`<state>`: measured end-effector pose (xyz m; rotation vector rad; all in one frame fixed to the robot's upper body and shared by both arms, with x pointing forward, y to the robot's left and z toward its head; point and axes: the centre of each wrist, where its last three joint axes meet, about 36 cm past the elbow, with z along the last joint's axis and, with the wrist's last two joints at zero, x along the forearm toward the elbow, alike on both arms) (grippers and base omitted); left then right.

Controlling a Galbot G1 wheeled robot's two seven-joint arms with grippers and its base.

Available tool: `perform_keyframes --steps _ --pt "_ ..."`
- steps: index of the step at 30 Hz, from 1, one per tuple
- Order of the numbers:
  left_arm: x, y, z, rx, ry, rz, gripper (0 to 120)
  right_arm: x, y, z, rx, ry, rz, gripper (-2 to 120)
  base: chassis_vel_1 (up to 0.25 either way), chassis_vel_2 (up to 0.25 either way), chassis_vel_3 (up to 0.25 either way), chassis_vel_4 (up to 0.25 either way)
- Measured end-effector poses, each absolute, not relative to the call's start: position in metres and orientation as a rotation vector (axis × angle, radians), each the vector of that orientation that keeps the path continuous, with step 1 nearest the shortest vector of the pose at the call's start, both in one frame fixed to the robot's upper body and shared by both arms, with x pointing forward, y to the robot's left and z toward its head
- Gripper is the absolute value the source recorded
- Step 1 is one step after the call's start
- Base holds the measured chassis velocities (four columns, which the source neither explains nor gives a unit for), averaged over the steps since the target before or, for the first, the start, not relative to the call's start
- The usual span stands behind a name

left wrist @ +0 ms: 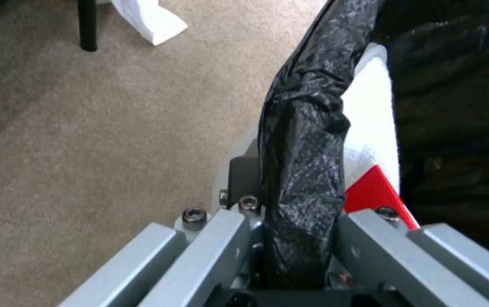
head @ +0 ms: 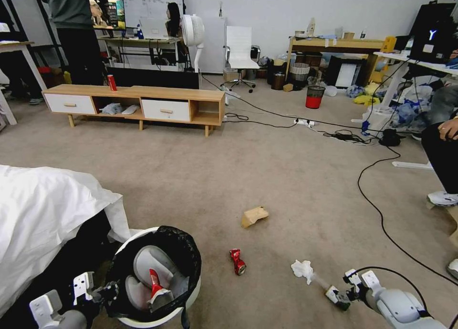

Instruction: Pick up the trash bin, then pick up the garbage from the floor and place it into the trash bin.

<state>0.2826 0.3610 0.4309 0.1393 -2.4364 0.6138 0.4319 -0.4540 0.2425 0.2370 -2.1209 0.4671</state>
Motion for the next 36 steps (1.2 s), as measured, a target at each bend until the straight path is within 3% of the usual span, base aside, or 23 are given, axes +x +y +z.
perform_keyframes --steps 36 --pt "0.28 0.363 0.431 0.138 -2.428 0.601 1 0.468 -0.369 0.168 0.27 -2.094 0.411 100 0.0 0.0 0.0 0.0"
